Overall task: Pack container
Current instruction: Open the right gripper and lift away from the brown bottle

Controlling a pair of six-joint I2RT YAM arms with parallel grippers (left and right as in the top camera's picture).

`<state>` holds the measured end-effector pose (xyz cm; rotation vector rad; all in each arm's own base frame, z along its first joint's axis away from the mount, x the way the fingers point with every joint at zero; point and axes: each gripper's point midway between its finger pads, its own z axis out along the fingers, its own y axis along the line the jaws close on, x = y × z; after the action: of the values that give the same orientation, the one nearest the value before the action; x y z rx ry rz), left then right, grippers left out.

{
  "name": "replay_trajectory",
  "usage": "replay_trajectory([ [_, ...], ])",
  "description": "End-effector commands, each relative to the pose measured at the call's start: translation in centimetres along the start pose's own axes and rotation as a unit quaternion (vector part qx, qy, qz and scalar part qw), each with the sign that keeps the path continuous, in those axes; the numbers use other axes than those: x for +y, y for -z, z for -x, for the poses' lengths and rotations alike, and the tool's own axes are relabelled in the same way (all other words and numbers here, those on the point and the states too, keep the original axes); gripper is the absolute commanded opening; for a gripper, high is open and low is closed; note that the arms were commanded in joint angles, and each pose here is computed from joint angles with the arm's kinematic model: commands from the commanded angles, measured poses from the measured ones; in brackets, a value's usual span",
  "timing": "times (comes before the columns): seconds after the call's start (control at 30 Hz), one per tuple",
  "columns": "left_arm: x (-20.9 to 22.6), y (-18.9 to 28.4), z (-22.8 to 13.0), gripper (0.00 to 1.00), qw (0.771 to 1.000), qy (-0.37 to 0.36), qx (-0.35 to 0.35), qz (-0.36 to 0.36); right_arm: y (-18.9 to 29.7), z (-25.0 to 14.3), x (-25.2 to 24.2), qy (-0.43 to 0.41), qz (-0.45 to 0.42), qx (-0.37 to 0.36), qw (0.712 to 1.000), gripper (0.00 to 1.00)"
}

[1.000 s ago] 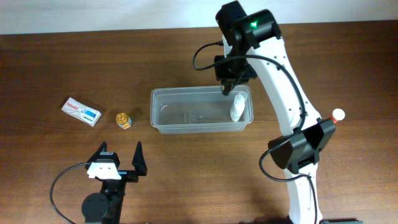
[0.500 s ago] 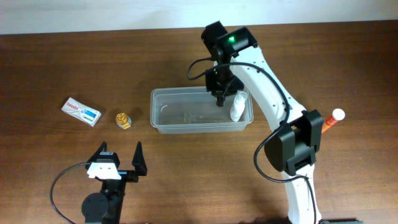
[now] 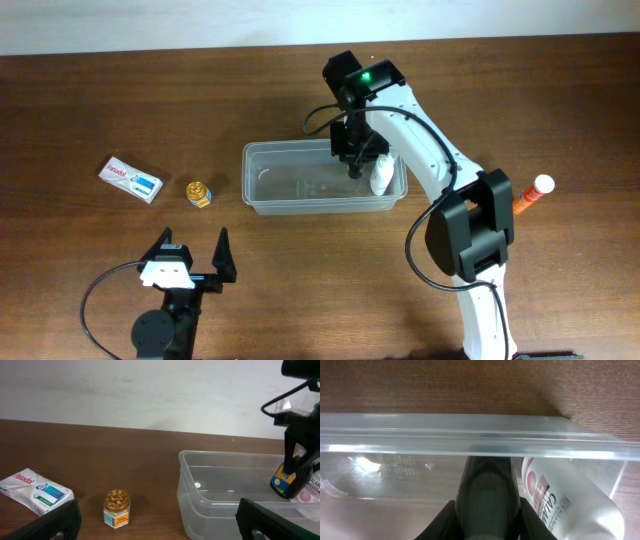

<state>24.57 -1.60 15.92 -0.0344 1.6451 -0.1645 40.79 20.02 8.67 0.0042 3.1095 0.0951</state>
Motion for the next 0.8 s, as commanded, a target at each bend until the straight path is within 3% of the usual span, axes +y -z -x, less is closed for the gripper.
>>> replay_trajectory([
  [0.0,0.1,0.0,-0.1,0.99,1.000,-0.008,0.000,0.001,1.0,0.0,-0.1,-0.003,-0.003,-0.017,1.000,0.26],
  [0.53,0.1,0.0,-0.1,0.99,1.000,-0.008,0.000,0.001,-0.8,-0.1,-0.3,-0.003,-0.005,-0.013,1.000,0.27],
  [0.63,0.1,0.0,-0.1,0.99,1.000,-0.008,0.000,0.001,-0.8,-0.2,-0.3,-0.003,-0.005,-0.013,1.000,0.33],
  [0.77,0.1,0.0,-0.1,0.99,1.000,-0.008,0.000,0.001,-0.8,-0.2,-0.3,-0.003,-0.005,-0.012,1.000,0.34],
])
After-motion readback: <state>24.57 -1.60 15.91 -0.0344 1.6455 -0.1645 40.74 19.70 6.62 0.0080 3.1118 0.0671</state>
